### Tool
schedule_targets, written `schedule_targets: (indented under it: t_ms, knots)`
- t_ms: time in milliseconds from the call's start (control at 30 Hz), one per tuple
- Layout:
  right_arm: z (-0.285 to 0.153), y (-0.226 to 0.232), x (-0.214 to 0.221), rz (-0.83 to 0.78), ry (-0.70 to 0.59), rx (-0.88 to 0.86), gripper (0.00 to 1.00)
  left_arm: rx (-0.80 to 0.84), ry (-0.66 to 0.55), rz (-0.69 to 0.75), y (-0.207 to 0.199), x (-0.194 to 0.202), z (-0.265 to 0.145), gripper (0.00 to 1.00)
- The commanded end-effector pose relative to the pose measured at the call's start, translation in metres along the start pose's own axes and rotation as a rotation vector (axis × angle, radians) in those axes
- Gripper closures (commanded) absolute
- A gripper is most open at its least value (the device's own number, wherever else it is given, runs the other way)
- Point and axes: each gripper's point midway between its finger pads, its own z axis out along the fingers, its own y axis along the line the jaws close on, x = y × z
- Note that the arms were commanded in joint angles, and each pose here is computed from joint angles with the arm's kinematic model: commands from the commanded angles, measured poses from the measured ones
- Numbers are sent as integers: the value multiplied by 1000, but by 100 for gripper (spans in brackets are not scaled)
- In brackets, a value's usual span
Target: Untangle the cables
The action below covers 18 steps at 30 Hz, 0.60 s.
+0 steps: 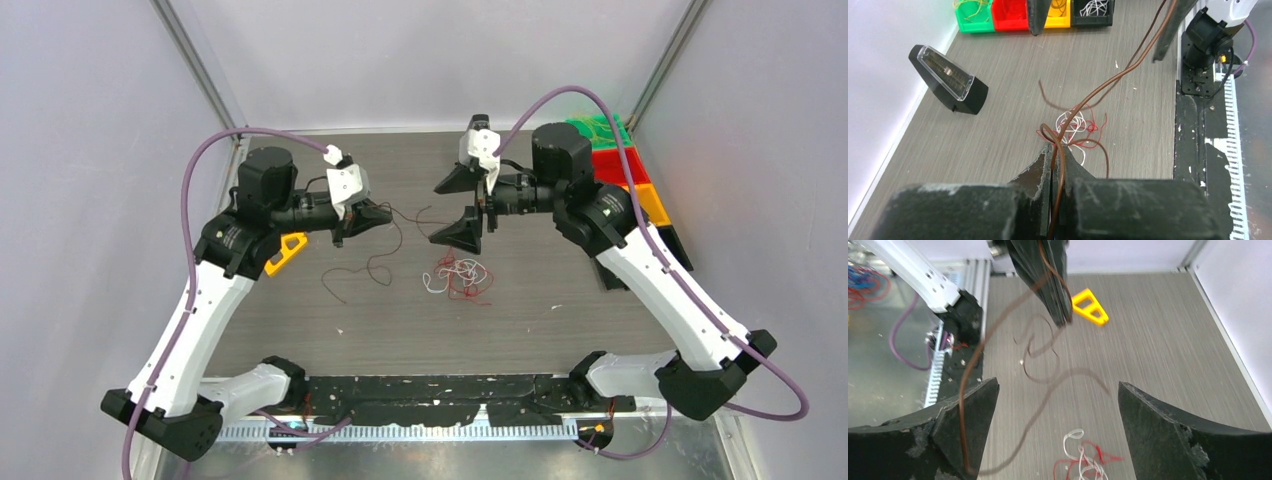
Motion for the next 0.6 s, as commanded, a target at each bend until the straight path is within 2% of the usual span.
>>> schedule_targets:
  t_ms: [0, 167, 267, 333, 400, 467, 500, 533, 567]
  knots:
    - [9, 13, -49, -4, -126, -87, 5, -26, 29, 22, 3, -6, -6, 100]
    - [0, 29, -17, -65, 9, -151, 5, -57, 23, 3, 9, -12, -9, 100]
    - [-8, 40, 8, -69, 125, -216, 5, -86, -54, -113, 23, -21, -15, 100]
    - [-15, 48, 62, -33, 289, -271, 5, -104, -107, -169, 37, -30, -19, 100]
    - [-26, 54, 97, 16, 361, -293, 5, -126, -115, -186, 45, -31, -21, 100]
    - [-31, 60, 94, 24, 308, -287, 5, -129, -105, -188, 48, -27, -19, 100]
    - [-32, 57, 72, -16, 222, -235, 5, -128, -100, -198, 49, -24, -17, 100]
    - [-29, 55, 73, -13, 201, -208, 5, -124, -96, -209, 49, -22, -16, 100]
    - [-28, 48, 44, -55, 97, -138, 5, -113, -93, -216, 48, -20, -14, 100]
